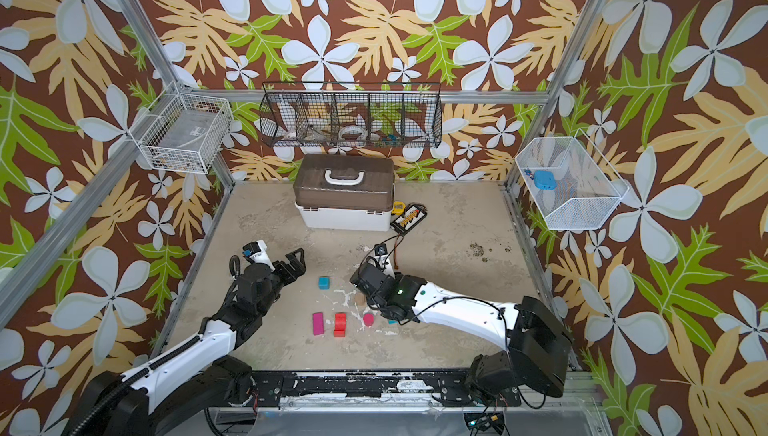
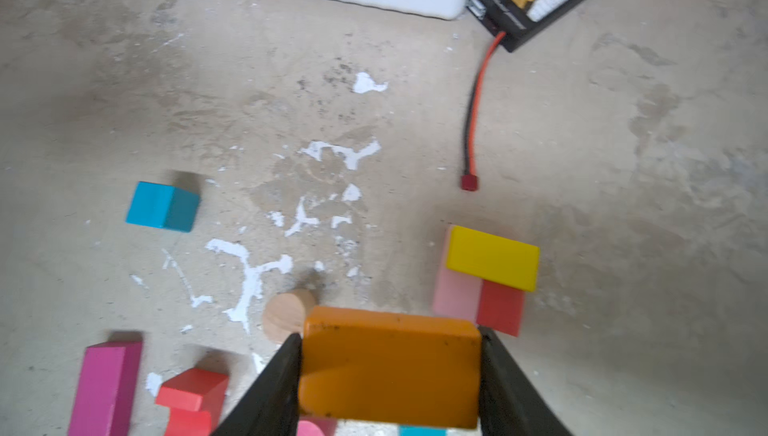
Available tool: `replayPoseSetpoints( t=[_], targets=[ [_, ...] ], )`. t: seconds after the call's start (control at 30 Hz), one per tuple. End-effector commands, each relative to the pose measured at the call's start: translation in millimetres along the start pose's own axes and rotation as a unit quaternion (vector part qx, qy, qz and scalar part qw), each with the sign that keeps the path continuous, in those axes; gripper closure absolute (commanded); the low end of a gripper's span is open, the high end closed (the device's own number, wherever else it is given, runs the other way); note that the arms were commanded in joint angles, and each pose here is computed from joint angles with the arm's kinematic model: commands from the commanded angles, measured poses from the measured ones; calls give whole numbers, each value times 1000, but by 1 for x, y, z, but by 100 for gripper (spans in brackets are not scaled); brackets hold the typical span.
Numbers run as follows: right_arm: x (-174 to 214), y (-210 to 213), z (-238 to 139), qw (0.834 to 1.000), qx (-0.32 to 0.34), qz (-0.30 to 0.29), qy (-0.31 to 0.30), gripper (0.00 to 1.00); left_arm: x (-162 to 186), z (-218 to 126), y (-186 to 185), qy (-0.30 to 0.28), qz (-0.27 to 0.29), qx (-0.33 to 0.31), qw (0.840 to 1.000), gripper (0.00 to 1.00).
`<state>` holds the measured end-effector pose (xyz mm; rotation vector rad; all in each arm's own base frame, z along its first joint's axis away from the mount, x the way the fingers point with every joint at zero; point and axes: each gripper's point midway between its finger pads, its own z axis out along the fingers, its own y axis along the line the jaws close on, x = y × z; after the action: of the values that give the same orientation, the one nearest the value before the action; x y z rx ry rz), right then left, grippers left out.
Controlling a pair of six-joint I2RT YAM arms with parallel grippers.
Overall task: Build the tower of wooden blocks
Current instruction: 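Lift the orange block and carry it toward the stacked blocks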
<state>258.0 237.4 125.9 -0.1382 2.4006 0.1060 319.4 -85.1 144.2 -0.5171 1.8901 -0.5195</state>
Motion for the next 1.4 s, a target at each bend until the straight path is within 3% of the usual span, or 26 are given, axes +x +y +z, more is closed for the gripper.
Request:
replayPoseSetpoints(
  t=[0.0, 0.43, 1.37],
  targets=[
    [2, -20, -2, 1000, 18, 19, -9, 46, -2, 1, -3, 0, -2, 3, 1000, 0],
    [32, -56, 25, 998, 8, 62, 29, 47, 2, 5, -1, 8, 0, -7, 1000, 0],
    [45, -53, 64, 995, 38, 57, 72, 41, 7, 9, -2, 19, -2, -4, 1000, 0]
  ],
)
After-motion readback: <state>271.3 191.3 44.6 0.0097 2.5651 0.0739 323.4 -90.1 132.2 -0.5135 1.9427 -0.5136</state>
